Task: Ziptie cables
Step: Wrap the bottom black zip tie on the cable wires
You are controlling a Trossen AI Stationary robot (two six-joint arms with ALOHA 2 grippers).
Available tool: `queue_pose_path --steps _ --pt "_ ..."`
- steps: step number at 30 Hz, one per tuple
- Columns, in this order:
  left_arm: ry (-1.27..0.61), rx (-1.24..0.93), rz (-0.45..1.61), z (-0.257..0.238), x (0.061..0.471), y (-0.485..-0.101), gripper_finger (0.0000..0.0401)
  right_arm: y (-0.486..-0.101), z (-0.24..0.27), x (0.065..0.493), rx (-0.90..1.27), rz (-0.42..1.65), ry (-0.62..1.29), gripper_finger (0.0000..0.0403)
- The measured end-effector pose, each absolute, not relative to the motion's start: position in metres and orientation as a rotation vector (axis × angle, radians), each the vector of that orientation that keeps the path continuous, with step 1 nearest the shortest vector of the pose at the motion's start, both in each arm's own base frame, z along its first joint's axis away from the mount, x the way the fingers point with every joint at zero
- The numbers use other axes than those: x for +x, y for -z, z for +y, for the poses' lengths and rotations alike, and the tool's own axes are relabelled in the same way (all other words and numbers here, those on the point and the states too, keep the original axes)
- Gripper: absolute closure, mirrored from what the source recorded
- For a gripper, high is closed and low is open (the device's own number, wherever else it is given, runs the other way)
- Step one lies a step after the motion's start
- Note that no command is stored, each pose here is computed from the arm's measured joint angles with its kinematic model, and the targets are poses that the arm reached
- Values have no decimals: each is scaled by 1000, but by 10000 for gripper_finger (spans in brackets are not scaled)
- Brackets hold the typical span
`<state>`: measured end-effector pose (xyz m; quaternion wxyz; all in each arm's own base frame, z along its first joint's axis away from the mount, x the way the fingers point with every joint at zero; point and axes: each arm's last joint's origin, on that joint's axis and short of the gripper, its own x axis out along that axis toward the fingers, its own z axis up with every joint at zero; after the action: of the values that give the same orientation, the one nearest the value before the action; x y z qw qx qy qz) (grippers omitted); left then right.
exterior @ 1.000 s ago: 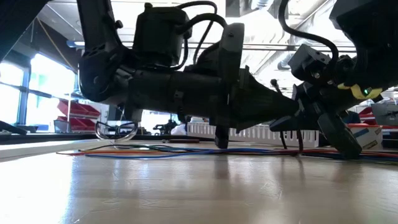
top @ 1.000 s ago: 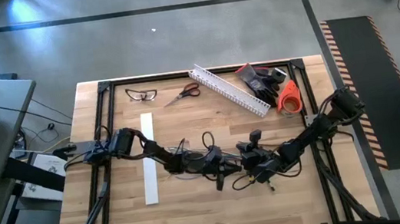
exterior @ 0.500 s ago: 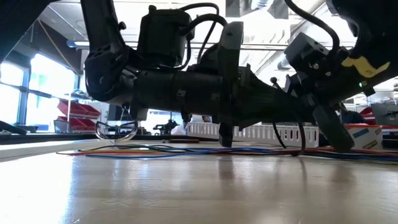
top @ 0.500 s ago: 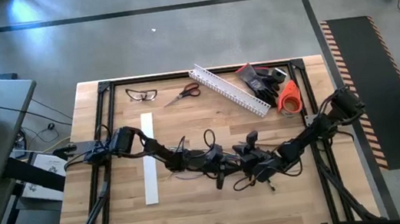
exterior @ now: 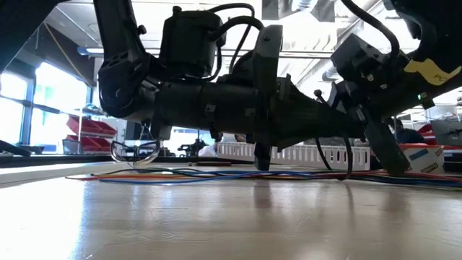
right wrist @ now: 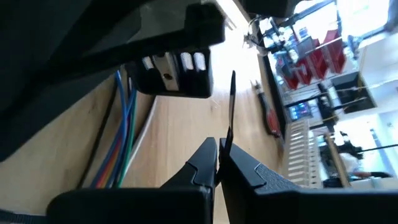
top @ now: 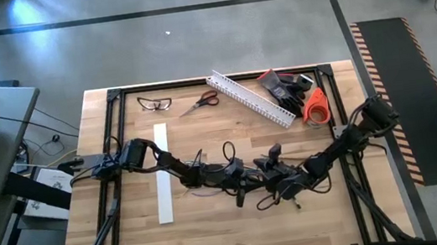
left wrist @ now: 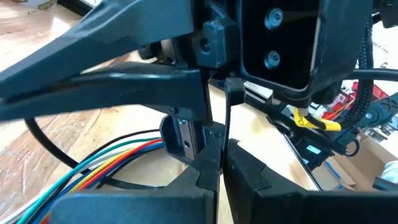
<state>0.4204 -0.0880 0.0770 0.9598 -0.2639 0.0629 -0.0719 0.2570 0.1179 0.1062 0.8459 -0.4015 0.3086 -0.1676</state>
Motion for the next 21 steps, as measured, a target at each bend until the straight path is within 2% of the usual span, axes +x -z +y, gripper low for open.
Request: queue_pose_path --steps 21 --pt "147 -527 127 -89 420 -77 401 -106 124 255 -899 649 317 403"
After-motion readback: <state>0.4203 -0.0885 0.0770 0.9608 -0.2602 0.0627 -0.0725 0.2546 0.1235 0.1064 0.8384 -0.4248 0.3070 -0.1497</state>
